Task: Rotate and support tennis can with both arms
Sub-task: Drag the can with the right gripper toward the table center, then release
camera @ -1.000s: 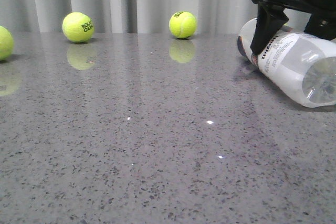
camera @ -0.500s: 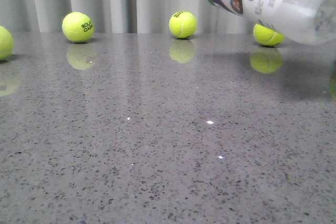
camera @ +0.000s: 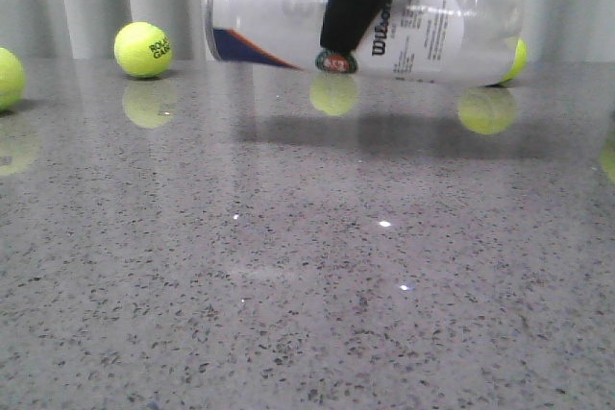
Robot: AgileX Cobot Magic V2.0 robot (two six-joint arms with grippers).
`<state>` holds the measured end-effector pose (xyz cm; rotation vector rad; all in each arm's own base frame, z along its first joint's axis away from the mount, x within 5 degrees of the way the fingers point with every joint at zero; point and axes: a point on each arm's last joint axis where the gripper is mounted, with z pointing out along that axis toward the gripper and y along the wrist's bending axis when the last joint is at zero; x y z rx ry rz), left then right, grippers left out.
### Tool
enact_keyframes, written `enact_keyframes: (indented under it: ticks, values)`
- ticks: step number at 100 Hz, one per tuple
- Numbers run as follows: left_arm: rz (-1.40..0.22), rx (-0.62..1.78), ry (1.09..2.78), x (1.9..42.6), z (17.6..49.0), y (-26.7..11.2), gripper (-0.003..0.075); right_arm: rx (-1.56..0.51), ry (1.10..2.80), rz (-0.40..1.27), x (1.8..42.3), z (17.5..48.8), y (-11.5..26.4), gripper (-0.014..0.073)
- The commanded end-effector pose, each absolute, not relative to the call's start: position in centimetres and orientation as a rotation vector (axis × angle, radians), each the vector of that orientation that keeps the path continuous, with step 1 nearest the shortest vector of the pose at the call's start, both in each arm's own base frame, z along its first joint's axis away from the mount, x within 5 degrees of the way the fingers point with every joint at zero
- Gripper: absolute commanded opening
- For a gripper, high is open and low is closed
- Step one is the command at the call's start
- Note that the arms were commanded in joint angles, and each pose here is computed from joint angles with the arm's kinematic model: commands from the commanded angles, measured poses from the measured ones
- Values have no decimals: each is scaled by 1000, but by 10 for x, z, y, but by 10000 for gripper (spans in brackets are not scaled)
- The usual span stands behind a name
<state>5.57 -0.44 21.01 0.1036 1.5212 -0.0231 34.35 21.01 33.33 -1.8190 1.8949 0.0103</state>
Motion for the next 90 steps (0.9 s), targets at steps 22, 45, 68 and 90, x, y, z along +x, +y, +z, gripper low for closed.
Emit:
enact_keyframes:
  ticks: [22,45,68,90]
  values:
    - [-34,97,1451,54,203,-5,-21,-1860,1833,-114,360,324,215,162]
    - [-34,97,1451,54,203,-5,-21,-1865,1844,-97,363,316,218,200]
    - [-34,97,1451,54,203,-5,-21,-1874,1858,-90,361,316,217,606]
    - [-34,97,1451,54,203,-5,-21,-1855,1840,-98,358,325,216,645]
